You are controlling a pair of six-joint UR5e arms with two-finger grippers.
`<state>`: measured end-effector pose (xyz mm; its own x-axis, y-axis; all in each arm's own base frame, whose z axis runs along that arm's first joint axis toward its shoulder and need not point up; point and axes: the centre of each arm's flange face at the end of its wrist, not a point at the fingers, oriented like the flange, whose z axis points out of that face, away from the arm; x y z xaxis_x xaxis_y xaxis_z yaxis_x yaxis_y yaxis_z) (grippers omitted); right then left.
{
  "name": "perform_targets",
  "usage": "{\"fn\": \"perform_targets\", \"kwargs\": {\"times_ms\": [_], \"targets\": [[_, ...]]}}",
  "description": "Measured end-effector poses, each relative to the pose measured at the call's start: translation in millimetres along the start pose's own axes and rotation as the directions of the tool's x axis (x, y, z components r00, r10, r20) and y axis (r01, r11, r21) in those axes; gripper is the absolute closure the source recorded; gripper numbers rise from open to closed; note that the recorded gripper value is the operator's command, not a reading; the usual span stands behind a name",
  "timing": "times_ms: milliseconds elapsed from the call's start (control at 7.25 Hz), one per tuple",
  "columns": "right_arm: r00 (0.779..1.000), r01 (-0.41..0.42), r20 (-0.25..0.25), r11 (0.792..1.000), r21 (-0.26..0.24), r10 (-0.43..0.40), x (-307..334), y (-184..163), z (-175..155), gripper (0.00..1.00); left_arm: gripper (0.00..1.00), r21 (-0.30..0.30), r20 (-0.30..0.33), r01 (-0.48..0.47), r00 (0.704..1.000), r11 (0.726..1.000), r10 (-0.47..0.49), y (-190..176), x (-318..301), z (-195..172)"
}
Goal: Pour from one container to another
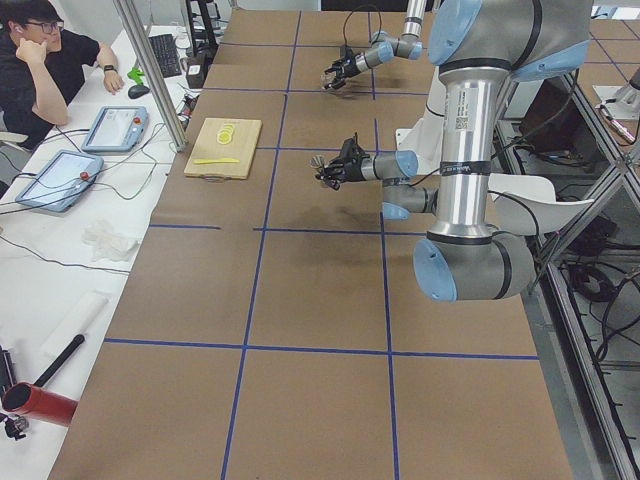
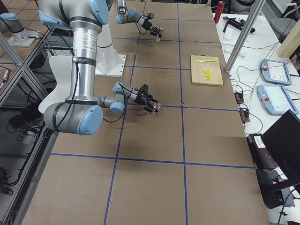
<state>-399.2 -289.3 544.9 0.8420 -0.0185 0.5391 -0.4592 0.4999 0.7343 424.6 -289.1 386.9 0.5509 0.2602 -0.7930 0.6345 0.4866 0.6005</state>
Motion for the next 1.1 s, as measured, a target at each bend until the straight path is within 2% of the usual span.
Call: {"fn": "perform_targets", "kwargs": {"times_ms": [138, 276, 552, 690, 828, 1103], "targets": [[1.000, -0.001, -0.001, 1.000, 0.002, 0.001, 0.3, 0.6, 2.3, 0.02, 1.00, 0.000, 0.000, 0.000, 1.000, 1.000, 0.000, -0.2, -0.1, 0.1], [1.000, -0.001, -0.001, 1.000, 0.001, 0.001, 0.7, 1.1, 3.2, 0.09, 1.00, 0.000, 0.000, 0.000, 1.000, 1.000, 0.000, -0.2, -0.1, 0.1], [1.000, -0.004, 0.000, 1.000, 0.000, 0.004, 0.2, 1.2, 3.7, 0.17, 1.00, 0.001, 0.000, 0.001, 1.000, 1.000, -0.001, -0.5, -0.3, 0.2], [1.000, -0.005, 0.000, 1.000, 0.000, 0.005, 0.2, 1.3, 3.8, 0.30, 1.00, 0.002, 0.001, 0.001, 1.000, 1.000, -0.001, -0.8, -0.6, 0.4], [1.000, -0.007, 0.002, 1.000, 0.000, 0.007, 0.0, 1.2, 3.7, 0.50, 1.00, 0.002, 0.002, 0.001, 1.000, 1.000, -0.001, -1.1, -0.8, 0.6], [1.000, -0.007, 0.007, 1.000, -0.016, 0.007, 0.7, 1.8, 4.0, 0.97, 1.00, 0.003, 0.002, 0.002, 1.000, 1.000, -0.002, -1.5, -0.5, 0.8]]}}
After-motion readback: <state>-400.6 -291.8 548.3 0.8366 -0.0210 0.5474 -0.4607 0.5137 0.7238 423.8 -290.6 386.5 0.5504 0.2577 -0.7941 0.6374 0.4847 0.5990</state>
